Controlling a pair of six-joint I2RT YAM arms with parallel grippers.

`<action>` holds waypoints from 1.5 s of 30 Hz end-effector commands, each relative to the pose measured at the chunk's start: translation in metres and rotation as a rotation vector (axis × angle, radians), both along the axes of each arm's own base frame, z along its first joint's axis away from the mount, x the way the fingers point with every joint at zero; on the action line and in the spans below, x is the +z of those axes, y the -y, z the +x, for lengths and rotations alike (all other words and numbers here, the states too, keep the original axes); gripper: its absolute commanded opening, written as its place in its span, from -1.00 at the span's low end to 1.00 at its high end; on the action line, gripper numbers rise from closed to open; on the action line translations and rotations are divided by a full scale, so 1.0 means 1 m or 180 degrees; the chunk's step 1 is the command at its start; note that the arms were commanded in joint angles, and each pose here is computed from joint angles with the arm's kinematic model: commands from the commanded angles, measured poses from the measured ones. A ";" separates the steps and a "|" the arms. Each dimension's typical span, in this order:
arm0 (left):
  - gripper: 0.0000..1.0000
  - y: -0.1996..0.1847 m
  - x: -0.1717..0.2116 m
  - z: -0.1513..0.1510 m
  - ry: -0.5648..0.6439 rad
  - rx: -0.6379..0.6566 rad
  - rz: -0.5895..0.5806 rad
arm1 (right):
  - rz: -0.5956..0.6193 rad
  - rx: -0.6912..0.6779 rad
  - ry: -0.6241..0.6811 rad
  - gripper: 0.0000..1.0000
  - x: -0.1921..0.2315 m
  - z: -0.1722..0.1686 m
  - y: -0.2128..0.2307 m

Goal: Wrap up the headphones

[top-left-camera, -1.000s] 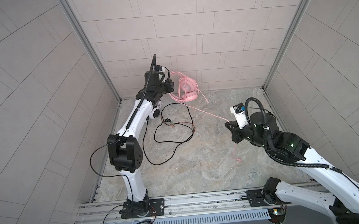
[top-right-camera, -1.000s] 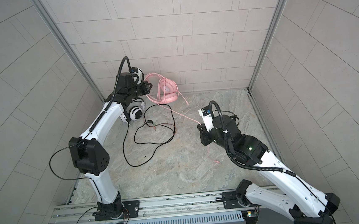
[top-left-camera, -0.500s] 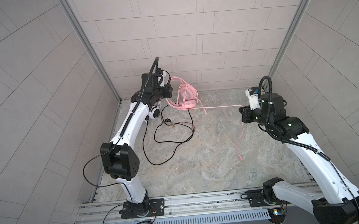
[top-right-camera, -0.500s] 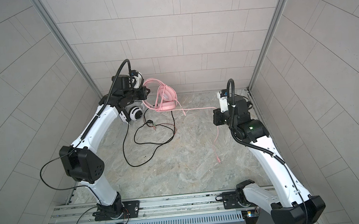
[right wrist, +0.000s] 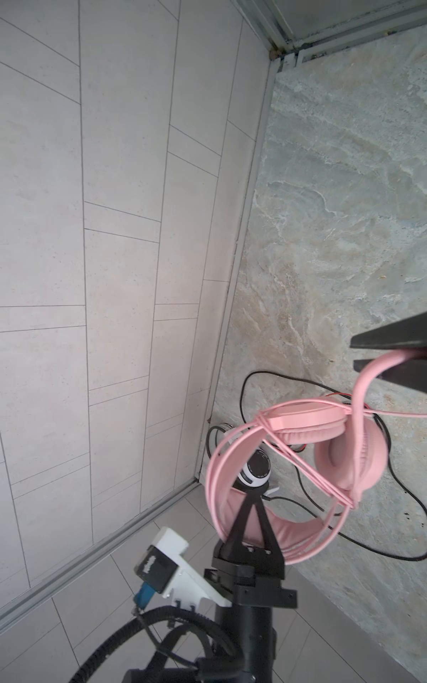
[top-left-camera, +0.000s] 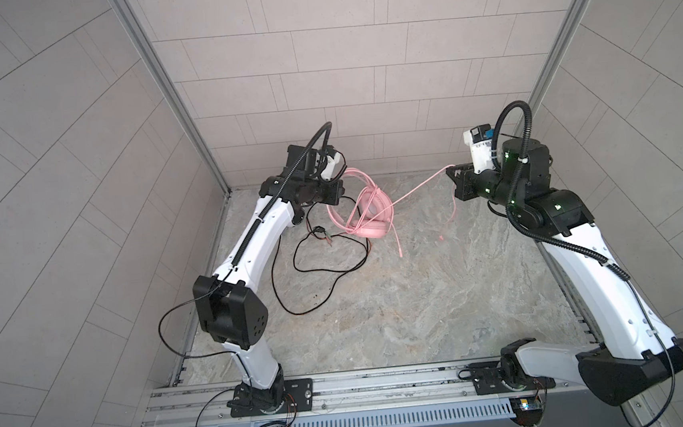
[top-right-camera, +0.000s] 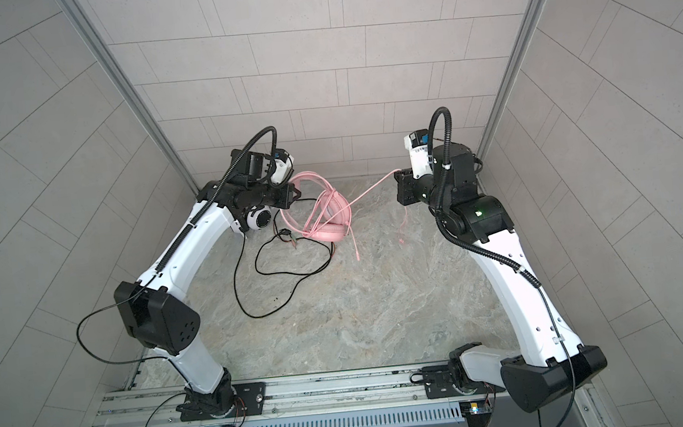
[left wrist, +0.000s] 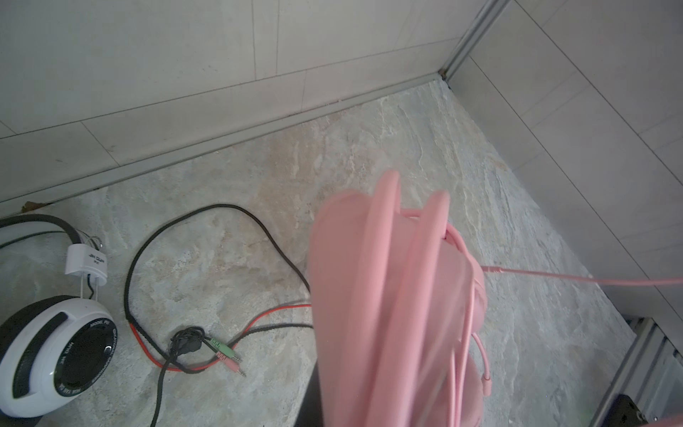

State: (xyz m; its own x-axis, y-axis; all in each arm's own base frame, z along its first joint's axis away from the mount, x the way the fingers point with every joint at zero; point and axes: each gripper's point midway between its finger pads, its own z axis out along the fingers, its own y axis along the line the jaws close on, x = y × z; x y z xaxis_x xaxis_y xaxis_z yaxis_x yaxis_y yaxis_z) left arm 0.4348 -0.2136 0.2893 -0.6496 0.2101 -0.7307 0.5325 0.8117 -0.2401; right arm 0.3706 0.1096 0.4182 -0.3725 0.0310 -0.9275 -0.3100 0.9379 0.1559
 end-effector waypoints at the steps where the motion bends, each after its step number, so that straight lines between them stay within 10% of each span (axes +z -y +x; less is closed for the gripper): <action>1: -1.00 0.009 0.028 -0.031 0.0146 -0.0358 0.0130 | -0.0049 -0.0140 0.0378 -1.00 0.034 0.024 0.008; 22: -1.00 0.064 0.105 -0.100 0.0017 -0.1258 -0.0771 | 0.0871 0.0469 -0.0501 -1.00 -0.111 0.167 -0.033; 38: -1.00 0.085 0.157 -0.117 0.0084 -0.1450 -0.1511 | 0.1829 0.1428 -0.0515 -0.99 -0.178 0.164 -0.123; 45: -1.00 0.088 0.172 -0.112 0.0156 -0.1380 -0.1728 | 0.2332 0.1545 -0.0362 -0.64 -0.172 0.158 -0.129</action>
